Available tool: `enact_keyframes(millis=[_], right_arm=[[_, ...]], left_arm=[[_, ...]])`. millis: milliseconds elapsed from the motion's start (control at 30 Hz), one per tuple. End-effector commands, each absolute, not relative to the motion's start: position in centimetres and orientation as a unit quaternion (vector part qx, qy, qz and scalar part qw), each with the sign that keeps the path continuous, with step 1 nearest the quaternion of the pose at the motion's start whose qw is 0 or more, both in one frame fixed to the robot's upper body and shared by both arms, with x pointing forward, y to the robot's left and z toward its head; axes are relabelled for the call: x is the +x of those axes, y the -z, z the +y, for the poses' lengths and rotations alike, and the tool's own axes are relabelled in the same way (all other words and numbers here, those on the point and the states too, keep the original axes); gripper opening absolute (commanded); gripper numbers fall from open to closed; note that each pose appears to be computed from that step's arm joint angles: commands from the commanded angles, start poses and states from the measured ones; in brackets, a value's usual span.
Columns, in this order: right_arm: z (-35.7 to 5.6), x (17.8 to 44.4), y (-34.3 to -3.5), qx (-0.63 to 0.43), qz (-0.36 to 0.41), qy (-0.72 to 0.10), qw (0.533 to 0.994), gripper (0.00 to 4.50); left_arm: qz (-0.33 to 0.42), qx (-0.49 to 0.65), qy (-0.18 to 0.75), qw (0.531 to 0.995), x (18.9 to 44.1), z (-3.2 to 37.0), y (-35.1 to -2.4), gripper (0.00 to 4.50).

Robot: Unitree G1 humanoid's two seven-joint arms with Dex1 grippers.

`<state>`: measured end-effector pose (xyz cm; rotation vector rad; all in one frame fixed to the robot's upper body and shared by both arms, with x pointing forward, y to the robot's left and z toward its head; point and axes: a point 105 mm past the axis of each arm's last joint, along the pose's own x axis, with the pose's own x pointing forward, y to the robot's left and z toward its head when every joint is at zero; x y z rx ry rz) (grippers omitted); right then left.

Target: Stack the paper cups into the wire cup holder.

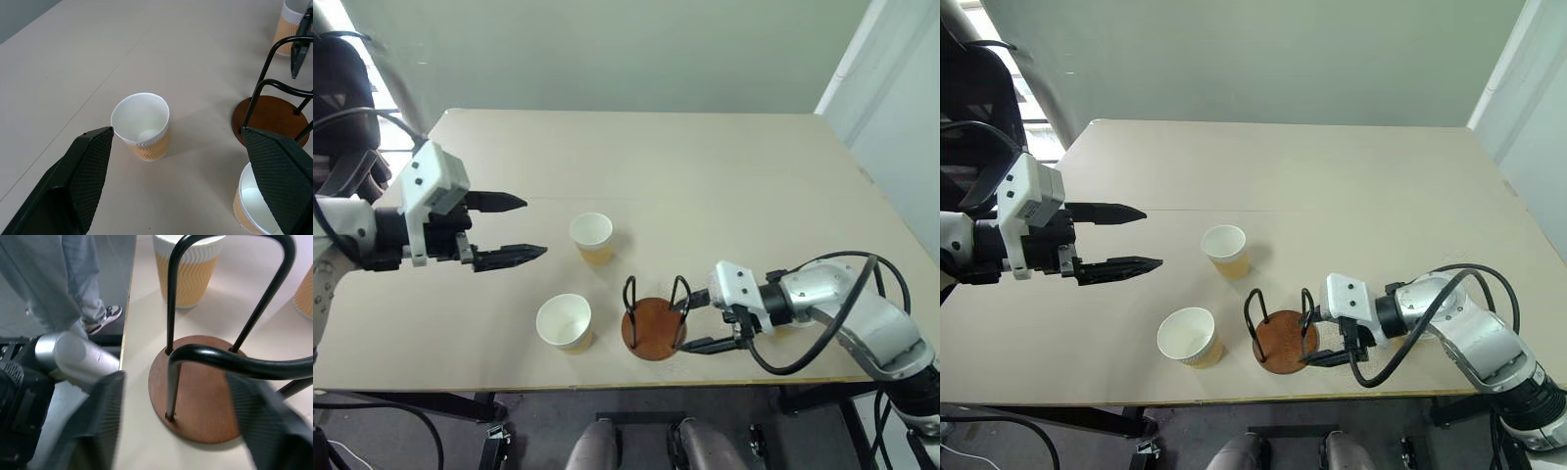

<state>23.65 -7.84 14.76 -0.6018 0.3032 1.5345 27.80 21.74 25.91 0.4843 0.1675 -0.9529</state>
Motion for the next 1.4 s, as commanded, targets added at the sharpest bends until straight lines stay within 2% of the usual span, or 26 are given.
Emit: enact_keyframes(millis=[33, 233, 367, 433, 500, 567, 667, 833, 1100, 1300, 1400], right_arm=[[-8.4, 23.1, -16.2, -0.301, 0.133, -0.679, 0.656, 4.45], [-10.5, 22.8, -20.0, -0.339, 0.132, -0.656, 0.662, 4.45], [-13.4, 25.0, -24.1, -0.34, 0.107, -0.602, 0.714, 4.45], [-15.9, 25.8, -25.0, -0.345, 0.12, -0.564, 0.741, 4.45], [-19.0, 26.0, -24.3, -0.366, 0.163, -0.518, 0.756, 4.45], [-21.8, 25.3, -22.7, -0.387, 0.219, -0.491, 0.749, 4.45], [-23.7, 23.9, -21.0, -0.392, 0.267, -0.48, 0.738, 4.45], [-23.5, 22.1, -20.1, -0.372, 0.275, -0.498, 0.733, 4.45], [-21.9, 21.7, -19.3, -0.372, 0.266, -0.525, 0.718, 4.45], [-22.1, 22.7, -18.0, -0.388, 0.283, -0.513, 0.712, 4.45], [-22.0, 22.7, -18.0, -0.387, 0.283, -0.518, 0.709, 4.45]], left_arm=[[0.054, 0.242, 0.458, 0.854, 27.8, 21.4, -27.0, 4.5], [0.004, 0.188, 0.544, 0.818, 25.6, 18.6, -30.0, 4.5], [0.012, 0.171, 0.579, 0.797, 24.6, 18.1, -30.2, 4.5], [0.025, 0.178, 0.593, 0.785, 24.5, 17.5, -29.6, 4.5], [0.061, 0.196, 0.624, 0.754, 23.6, 16.3, -27.8, 4.5], [0.086, 0.208, 0.646, 0.73, 22.7, 15.7, -26.8, 4.5], [0.091, 0.214, 0.643, 0.73, 22.7, 16.1, -26.9, 4.5], [0.109, 0.224, 0.65, 0.718, 22.2, 16.1, -26.5, 4.5], [0.11, 0.237, 0.635, 0.727, 22.0, 16.8, -26.8, 4.5], [0.043, 0.244, 0.609, 0.754, 22.4, 16.7, -27.7, 4.5], [0.036, 0.239, 0.604, 0.759, 22.2, 16.8, -27.6, 4.5]])
